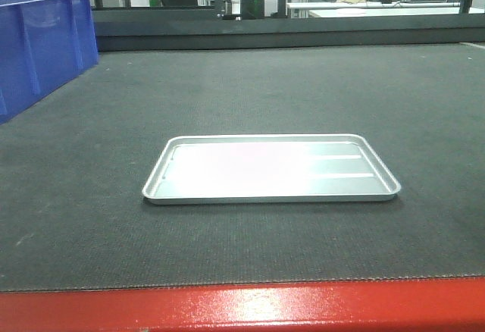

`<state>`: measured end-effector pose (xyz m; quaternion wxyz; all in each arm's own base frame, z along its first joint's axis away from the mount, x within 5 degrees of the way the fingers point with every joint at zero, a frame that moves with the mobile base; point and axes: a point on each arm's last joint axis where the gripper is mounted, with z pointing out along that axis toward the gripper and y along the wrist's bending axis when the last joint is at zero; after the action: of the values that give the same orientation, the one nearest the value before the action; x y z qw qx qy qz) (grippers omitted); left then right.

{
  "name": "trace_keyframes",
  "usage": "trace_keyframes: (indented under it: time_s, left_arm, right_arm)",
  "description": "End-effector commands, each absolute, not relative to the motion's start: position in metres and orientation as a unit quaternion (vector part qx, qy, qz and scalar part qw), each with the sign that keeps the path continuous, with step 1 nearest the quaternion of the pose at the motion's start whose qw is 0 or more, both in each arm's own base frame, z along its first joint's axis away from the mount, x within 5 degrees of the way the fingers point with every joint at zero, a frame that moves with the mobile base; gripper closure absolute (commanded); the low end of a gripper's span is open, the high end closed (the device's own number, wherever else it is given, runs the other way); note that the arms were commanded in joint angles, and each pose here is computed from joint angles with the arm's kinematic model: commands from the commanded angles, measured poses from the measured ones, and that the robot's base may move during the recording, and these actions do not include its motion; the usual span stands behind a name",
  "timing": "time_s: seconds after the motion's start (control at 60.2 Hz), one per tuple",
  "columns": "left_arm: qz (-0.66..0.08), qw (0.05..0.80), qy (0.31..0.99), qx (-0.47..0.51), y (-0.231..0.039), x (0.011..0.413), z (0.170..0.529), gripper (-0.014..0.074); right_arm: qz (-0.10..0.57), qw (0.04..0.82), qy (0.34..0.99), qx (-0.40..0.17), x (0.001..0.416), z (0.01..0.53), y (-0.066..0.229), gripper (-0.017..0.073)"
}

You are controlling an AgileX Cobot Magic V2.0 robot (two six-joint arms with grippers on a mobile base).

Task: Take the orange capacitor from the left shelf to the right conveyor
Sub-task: 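Lower the orange cylinder onto the silver tray with the right gripper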

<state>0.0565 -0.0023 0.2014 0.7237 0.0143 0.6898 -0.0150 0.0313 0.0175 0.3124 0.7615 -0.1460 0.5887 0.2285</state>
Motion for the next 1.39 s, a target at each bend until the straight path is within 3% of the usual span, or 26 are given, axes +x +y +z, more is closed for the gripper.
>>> trace_keyframes:
  time_s: [0.0, 0.249, 0.465, 0.664, 0.78, 0.897, 1.096, 1.245, 1.378]
  left_arm:
    - [-0.019, 0.756, 0.654, 0.013, -0.002, 0.055, 0.211, 0.0699]
    - [-0.019, 0.756, 0.654, 0.013, -0.002, 0.055, 0.211, 0.0699]
    - [-0.019, 0.756, 0.654, 0.013, -0.002, 0.055, 0.211, 0.0699]
    - [-0.019, 0.756, 0.654, 0.013, -0.002, 0.055, 0.211, 0.0699]
    - [-0.019, 0.756, 0.654, 0.013, -0.002, 0.055, 0.211, 0.0699]
    - [-0.019, 0.756, 0.654, 0.013, -0.002, 0.055, 0.211, 0.0699]
    - [-0.019, 0.756, 0.654, 0.013, -0.002, 0.055, 0.211, 0.0699]
    - [-0.019, 0.756, 0.654, 0.013, -0.002, 0.055, 0.211, 0.0699]
    - [-0.019, 0.756, 0.654, 0.013, -0.002, 0.055, 0.211, 0.0699]
  right_arm:
    - [0.229, 0.778, 0.564, -0.154, 0.037, 0.326, 0.023, 0.051]
    - [0.229, 0.736, 0.612, -0.178, 0.09, 0.334, 0.059, 0.051]
    - [0.229, 0.68, 0.666, -0.201, 0.164, 0.319, 0.108, 0.051]
    - [0.271, 0.691, 0.638, -0.203, 0.217, 0.282, 0.147, 0.051]
    - [0.289, 0.699, 0.628, -0.181, 0.236, 0.256, 0.158, 0.051]
    - [0.282, 0.681, 0.658, -0.152, 0.251, 0.227, 0.161, 0.051]
    - [0.269, 0.663, 0.68, -0.158, 0.257, 0.203, 0.164, 0.05]
    - [0.264, 0.652, 0.693, -0.16, 0.259, 0.196, 0.165, 0.0329]
    - [0.262, 0.649, 0.696, -0.157, 0.261, 0.194, 0.165, 0.0051]
